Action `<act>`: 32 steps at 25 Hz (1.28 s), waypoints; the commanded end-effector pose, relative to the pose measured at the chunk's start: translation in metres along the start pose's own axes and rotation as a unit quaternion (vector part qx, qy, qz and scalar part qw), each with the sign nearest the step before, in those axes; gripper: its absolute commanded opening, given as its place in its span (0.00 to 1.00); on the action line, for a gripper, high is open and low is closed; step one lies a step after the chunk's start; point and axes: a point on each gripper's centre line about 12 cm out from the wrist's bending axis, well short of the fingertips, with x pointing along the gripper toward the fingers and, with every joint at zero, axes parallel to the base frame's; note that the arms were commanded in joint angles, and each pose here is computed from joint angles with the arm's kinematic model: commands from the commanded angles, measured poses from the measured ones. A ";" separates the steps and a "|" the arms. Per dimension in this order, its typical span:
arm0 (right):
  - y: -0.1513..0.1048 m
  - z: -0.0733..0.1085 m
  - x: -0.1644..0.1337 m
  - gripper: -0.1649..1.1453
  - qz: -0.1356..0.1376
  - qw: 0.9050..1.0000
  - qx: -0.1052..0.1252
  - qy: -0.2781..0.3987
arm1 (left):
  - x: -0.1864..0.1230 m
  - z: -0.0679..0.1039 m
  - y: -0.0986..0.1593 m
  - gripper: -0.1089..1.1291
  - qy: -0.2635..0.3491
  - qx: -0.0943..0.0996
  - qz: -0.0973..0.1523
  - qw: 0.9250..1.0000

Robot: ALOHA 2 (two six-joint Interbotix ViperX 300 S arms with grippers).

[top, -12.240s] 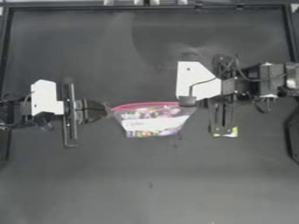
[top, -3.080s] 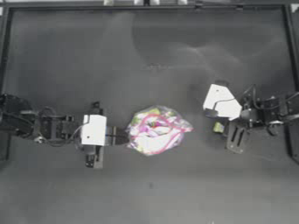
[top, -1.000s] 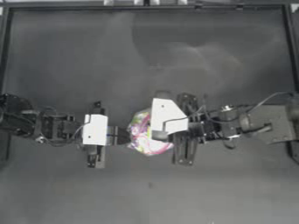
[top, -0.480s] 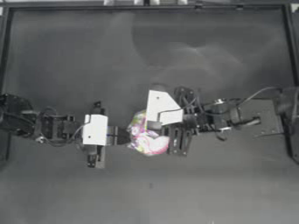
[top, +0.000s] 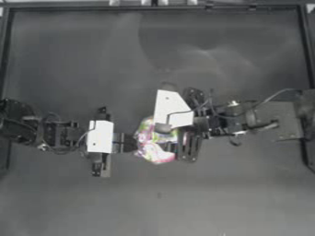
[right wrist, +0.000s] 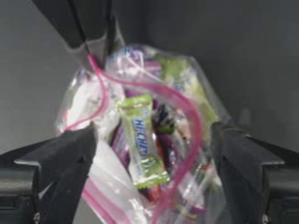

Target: Put candy in bag

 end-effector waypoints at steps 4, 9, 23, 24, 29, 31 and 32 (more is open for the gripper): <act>0.000 0.021 -0.053 0.89 0.006 0.998 0.000 -0.060 | -0.003 0.017 0.003 0.16 -0.026 0.000 0.004 1.000; -0.003 0.015 -0.068 0.89 0.007 0.998 0.005 -0.068 | -0.011 0.026 0.006 0.16 -0.041 0.006 0.008 0.999; -0.007 0.002 -0.084 0.89 0.008 0.997 0.007 -0.075 | -0.033 0.055 0.013 0.16 -0.069 0.033 0.018 0.997; -0.007 0.002 -0.085 0.89 0.008 0.997 0.007 -0.076 | -0.034 0.056 0.013 0.16 -0.071 0.034 0.019 0.997; -0.008 0.001 -0.085 0.89 0.007 0.997 0.008 -0.075 | -0.041 0.061 0.015 0.16 -0.081 0.036 0.021 0.996; -0.008 0.001 -0.086 0.89 0.008 0.997 0.008 -0.076 | -0.043 0.061 0.015 0.16 -0.082 0.036 0.021 0.996; -0.008 0.000 -0.085 0.89 0.007 0.997 0.007 -0.075 | -0.045 0.062 0.015 0.16 -0.082 0.036 0.021 0.996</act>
